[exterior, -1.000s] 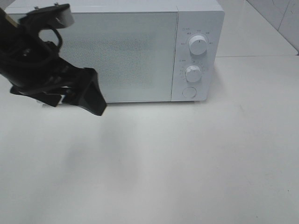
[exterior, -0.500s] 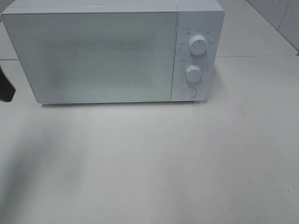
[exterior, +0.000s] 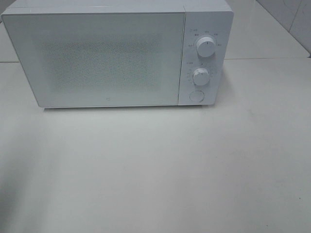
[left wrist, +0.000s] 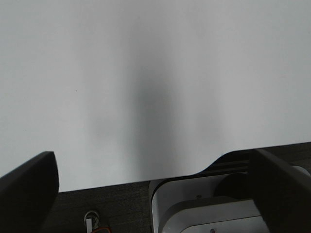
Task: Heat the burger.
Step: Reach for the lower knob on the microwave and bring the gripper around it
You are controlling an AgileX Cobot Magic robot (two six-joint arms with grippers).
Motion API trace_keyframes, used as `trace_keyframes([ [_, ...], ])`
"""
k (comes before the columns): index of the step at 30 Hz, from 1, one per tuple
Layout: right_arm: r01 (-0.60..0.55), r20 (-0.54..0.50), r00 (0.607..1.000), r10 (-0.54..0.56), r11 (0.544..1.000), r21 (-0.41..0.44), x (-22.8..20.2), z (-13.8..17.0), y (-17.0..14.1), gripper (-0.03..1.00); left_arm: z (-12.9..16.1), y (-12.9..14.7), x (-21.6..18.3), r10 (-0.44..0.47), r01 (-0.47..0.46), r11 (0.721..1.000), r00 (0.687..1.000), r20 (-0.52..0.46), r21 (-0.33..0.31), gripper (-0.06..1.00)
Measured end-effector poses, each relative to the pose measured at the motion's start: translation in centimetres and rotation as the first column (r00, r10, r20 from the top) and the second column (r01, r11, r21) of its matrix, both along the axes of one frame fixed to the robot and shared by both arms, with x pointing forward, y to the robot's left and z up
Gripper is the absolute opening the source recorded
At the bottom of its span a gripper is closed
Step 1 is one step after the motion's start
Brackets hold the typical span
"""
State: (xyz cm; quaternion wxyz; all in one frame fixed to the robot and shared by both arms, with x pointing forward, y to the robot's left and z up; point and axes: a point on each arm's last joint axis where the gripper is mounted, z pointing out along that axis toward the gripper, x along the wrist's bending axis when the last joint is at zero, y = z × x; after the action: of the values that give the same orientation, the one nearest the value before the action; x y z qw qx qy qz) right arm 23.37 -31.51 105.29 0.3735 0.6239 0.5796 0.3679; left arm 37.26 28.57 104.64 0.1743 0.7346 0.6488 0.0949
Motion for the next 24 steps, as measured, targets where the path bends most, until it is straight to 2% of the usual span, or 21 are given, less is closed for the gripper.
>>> trace_keyframes([
  [9, 0.0, 0.0, 1.0, 0.0, 1.0, 0.0, 0.0, 0.0, 0.0, 0.75, -1.4, 0.3, -4.5, -0.006, 0.004, 1.0, 0.998, 0.068, 0.02, 0.97],
  [11, 0.0, 0.0, 1.0, 0.0, 1.0, 0.0, 0.0, 0.0, 0.0, 0.75, -0.8, 0.4, -5.6, -0.005, 0.002, 1.0, 0.988, 0.153, 0.019, 0.97],
  [12, 0.0, 0.0, 1.0, 0.0, 1.0, 0.0, 0.0, 0.0, 0.0, 0.75, -0.8, 0.4, -5.6, -0.005, 0.002, 1.0, 0.988, 0.153, 0.019, 0.97],
  [14, 0.0, 0.0, 1.0, 0.0, 1.0, 0.0, 0.0, 0.0, 0.0, 0.75, -0.2, 0.4, -6.7, -0.004, 0.001, 1.0, 0.973, 0.231, 0.016, 0.97],
  [15, 0.0, 0.0, 1.0, 0.0, 1.0, 0.0, 0.0, 0.0, 0.0, 0.75, -0.2, 0.4, -6.7, -0.004, 0.001, 1.0, 0.973, 0.231, 0.016, 0.97],
  [17, 0.0, 0.0, 1.0, 0.0, 1.0, 0.0, 0.0, 0.0, 0.0, 0.75, 0.4, 0.5, -8.3, -0.003, -0.001, 1.0, 0.944, 0.329, 0.012, 0.97],
  [18, 0.0, 0.0, 1.0, 0.0, 1.0, 0.0, 0.0, 0.0, 0.0, 0.75, 0.4, 0.5, -8.3, -0.003, -0.001, 1.0, 0.944, 0.329, 0.012, 0.97],
  [20, 0.0, 0.0, 1.0, 0.0, 1.0, 0.0, 0.0, 0.0, 0.0, 0.75, 0.6, 0.5, -9.4, -0.002, 0.0, 1.0, 0.919, 0.394, 0.005, 0.97],
  [21, 0.0, 0.0, 1.0, 0.0, 1.0, 0.0, 0.0, 0.0, 0.0, 0.75, 0.6, 0.5, -9.4, -0.002, 0.0, 1.0, 0.919, 0.394, 0.005, 0.97],
  [23, 0.0, 0.0, 1.0, 0.0, 1.0, 0.0, 0.0, 0.0, 0.0, 0.75, 0.9, 0.4, -10.5, 0.001, 0.006, 1.0, 0.888, 0.459, -0.014, 0.97],
  [24, 0.0, 0.0, 1.0, 0.0, 1.0, 0.0, 0.0, 0.0, 0.0, 0.75, 0.9, 0.4, -10.5, 0.001, 0.006, 1.0, 0.888, 0.459, -0.014, 0.97],
])
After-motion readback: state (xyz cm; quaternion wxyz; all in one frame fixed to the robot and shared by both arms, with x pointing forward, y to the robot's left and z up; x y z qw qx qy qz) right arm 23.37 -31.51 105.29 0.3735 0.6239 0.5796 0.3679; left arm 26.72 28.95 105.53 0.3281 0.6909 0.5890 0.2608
